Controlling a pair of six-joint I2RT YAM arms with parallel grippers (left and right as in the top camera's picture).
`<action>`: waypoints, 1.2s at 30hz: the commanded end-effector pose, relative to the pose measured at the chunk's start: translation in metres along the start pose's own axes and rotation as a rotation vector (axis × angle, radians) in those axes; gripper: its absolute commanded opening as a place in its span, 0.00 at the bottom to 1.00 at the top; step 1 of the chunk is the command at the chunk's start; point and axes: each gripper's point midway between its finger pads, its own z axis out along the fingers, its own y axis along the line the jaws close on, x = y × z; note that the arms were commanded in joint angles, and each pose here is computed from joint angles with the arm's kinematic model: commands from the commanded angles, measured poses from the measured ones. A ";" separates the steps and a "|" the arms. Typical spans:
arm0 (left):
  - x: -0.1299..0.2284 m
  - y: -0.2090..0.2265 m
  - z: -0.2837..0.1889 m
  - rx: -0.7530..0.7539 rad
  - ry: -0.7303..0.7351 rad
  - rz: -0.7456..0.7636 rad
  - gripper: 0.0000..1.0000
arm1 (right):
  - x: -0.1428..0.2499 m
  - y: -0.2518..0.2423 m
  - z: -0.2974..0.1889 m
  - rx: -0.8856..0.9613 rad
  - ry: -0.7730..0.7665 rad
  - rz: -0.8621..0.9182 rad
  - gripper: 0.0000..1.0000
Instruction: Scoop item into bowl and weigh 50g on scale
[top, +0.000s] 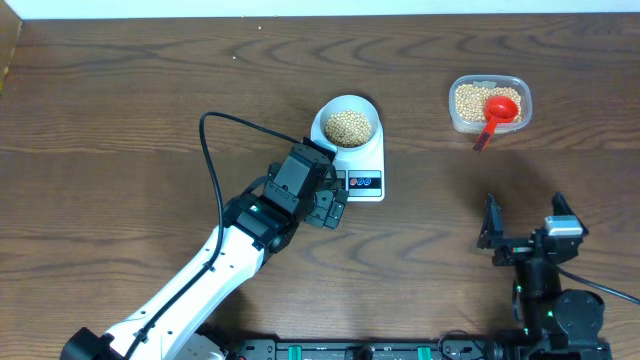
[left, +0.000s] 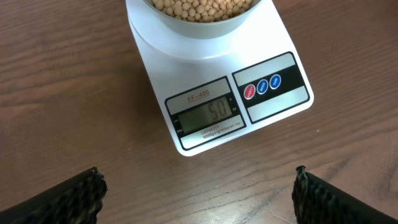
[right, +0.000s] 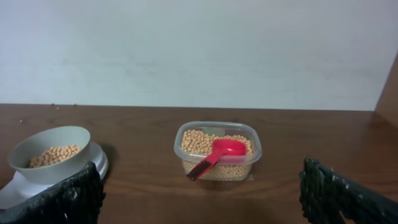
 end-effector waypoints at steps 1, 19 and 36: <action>0.004 0.004 0.002 -0.014 0.010 -0.004 0.98 | 0.011 0.002 0.004 -0.010 -0.002 -0.012 0.99; 0.004 0.004 0.002 -0.014 0.010 -0.004 0.98 | 0.055 0.002 0.012 -0.010 0.062 -0.010 0.99; 0.004 0.004 0.002 -0.014 0.010 -0.004 0.98 | 0.058 0.002 0.012 -0.010 0.077 -0.010 0.99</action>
